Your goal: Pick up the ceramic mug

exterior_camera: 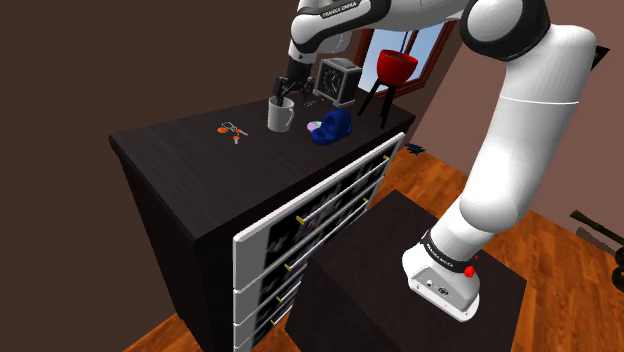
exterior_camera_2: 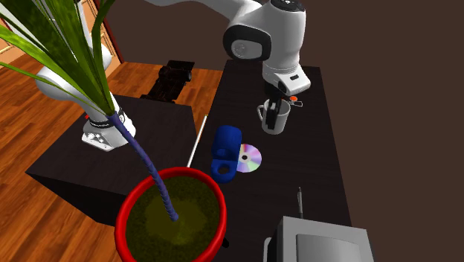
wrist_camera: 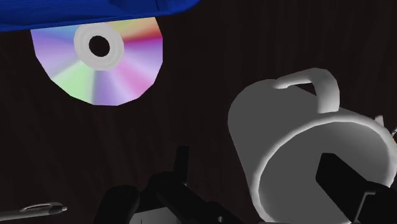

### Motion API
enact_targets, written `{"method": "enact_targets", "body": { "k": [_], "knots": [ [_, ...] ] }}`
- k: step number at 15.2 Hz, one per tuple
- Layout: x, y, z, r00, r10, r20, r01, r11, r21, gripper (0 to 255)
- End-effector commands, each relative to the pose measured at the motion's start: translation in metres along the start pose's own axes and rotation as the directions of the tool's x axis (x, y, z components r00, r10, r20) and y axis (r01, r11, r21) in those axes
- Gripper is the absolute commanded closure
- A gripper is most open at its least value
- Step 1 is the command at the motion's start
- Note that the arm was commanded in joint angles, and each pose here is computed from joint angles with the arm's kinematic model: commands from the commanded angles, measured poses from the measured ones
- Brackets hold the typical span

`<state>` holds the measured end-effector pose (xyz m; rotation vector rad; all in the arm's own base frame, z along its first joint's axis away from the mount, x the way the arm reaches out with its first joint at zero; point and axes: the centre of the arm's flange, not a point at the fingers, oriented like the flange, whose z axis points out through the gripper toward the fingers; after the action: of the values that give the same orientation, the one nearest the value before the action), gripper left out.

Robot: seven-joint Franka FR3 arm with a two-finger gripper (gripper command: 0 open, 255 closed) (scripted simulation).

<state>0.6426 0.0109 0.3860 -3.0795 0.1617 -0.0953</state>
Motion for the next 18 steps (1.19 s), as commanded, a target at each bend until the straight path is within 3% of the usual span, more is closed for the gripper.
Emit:
{"method": "enact_targets", "body": {
  "k": [1, 3, 4, 13, 18],
  "knots": [
    [-0.001, 0.001, 0.010, 1.000, 0.000, 0.000, 0.000, 1.000, 0.000, 0],
    [-0.001, 0.001, 0.013, 1.000, 0.000, 0.000, 0.000, 1.000, 0.000, 0],
    [-0.001, 0.001, 0.013, 1.000, 0.000, 0.000, 0.000, 1.000, 0.000, 255],
    [-0.001, 0.001, 0.013, 1.000, 0.000, 0.000, 0.000, 1.000, 0.000, 255],
    [0.000, 0.000, -0.013, 1.000, 0.000, 0.000, 0.000, 1.000, 0.000, 255]
  ]
}}
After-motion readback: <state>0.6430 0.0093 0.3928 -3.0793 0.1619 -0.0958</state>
